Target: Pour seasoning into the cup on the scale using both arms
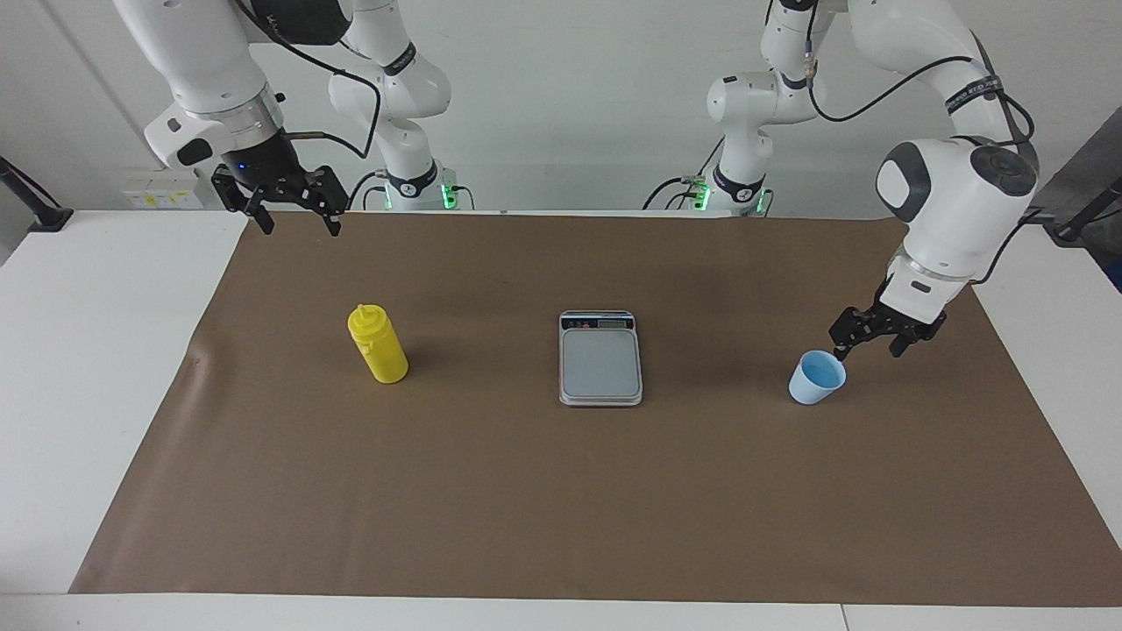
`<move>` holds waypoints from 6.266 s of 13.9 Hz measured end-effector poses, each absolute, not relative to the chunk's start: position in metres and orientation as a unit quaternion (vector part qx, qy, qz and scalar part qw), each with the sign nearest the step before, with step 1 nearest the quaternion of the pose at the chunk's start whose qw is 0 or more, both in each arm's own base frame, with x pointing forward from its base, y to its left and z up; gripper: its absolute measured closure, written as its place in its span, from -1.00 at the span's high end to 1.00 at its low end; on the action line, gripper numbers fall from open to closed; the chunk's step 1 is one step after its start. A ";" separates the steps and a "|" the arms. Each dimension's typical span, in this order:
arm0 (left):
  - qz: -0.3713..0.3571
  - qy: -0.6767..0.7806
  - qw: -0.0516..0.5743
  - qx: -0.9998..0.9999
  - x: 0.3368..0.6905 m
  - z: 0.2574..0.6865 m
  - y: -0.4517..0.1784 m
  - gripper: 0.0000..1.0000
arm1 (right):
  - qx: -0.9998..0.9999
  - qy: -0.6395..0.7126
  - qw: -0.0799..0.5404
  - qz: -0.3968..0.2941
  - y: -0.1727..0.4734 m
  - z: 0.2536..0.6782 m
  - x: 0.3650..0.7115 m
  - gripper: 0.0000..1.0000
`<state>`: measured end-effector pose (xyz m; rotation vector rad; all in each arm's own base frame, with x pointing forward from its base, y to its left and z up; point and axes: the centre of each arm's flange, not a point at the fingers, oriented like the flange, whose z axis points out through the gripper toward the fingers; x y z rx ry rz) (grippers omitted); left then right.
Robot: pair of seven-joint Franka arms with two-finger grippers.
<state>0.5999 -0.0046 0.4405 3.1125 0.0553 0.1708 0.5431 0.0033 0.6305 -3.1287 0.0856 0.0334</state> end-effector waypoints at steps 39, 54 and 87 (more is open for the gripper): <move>0.033 0.095 0.051 0.994 0.587 0.477 -0.204 -0.92 | -1.000 0.027 0.006 0.011 0.003 0.630 0.543 1.00; 0.053 0.120 0.085 0.988 0.529 0.411 -0.342 -0.92 | -1.000 0.027 0.006 0.011 0.003 0.630 0.543 1.00; 0.051 0.020 0.011 0.998 0.561 0.495 -0.156 1.00 | -1.000 0.027 0.006 0.011 0.003 0.630 0.543 1.00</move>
